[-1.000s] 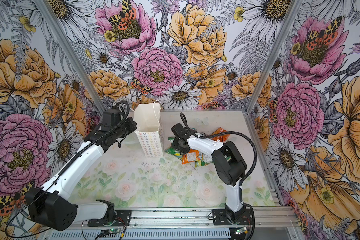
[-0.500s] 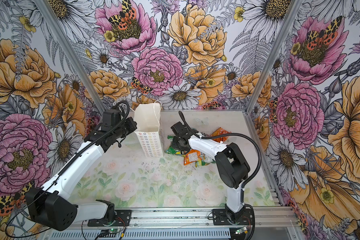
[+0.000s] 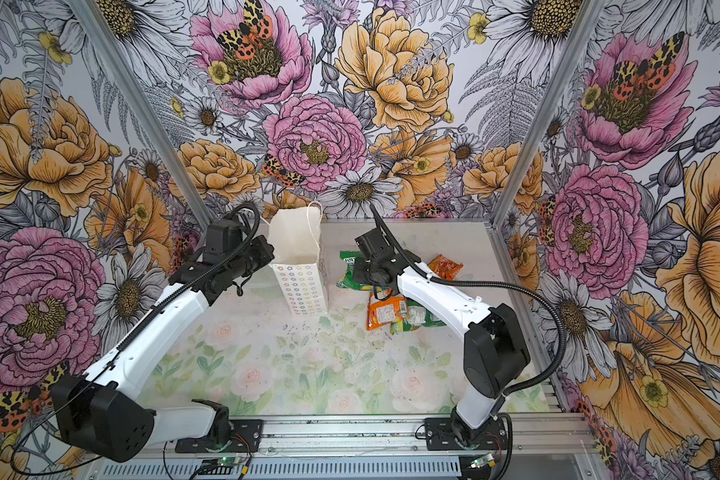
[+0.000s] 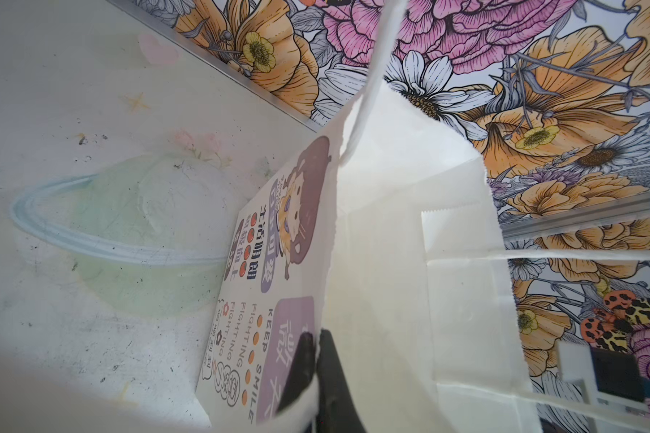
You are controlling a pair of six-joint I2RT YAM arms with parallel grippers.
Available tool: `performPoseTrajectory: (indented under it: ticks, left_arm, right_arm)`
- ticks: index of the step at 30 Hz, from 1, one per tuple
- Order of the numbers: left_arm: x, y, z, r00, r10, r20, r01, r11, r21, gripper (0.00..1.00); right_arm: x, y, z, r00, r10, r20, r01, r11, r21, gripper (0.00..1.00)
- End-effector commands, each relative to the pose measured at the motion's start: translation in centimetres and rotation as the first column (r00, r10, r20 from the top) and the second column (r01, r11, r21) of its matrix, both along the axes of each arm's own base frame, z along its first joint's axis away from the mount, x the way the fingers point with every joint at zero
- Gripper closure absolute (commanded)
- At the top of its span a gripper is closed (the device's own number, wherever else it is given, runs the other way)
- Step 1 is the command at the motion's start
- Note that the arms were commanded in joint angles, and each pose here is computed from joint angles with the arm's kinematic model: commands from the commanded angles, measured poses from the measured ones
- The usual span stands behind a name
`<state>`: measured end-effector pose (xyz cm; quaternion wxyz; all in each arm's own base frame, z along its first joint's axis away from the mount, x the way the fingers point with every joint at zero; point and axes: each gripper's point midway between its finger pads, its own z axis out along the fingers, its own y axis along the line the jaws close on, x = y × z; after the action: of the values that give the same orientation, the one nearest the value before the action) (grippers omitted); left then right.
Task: Place the snacks into the paper bag
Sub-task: 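Lift the green packet with the right gripper up and away from the pile, then carry the green packet with the right gripper over the bag opening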
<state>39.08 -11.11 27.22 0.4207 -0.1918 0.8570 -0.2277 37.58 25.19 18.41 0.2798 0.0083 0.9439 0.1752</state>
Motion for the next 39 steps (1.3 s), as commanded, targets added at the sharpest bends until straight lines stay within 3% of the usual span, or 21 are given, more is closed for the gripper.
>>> performPoseTrajectory:
  ticks: [1,8,16,27,39]
  left_arm:
    - [-0.3,-0.8,1.3,0.999,-0.027,0.045,0.029,0.999,-0.045,1.00]
    - [-0.2,-1.4,1.1,0.997,-0.058,0.049,0.060,0.997,-0.054,1.00]
    - [0.0,-2.1,1.5,0.994,-0.087,0.065,0.091,0.993,-0.073,1.00]
    - [0.0,-2.6,1.5,0.993,-0.098,0.071,0.103,0.992,-0.073,1.00]
    - [0.1,-3.8,1.8,0.989,-0.124,0.080,0.130,0.989,-0.068,1.00]
  right_arm:
    - [0.8,-0.6,6.5,0.985,0.025,0.169,-0.026,1.000,0.004,1.00]
    - [0.9,-1.4,13.4,0.941,0.060,0.334,-0.061,0.998,-0.007,1.00]
    - [1.1,-2.2,21.8,0.854,0.055,0.517,-0.064,0.998,-0.001,1.00]
    - [0.5,-1.8,32.1,0.733,0.000,0.680,-0.110,0.987,0.118,1.00]
    - [-1.4,2.9,38.7,0.599,-0.005,0.801,-0.370,0.886,0.281,1.00]
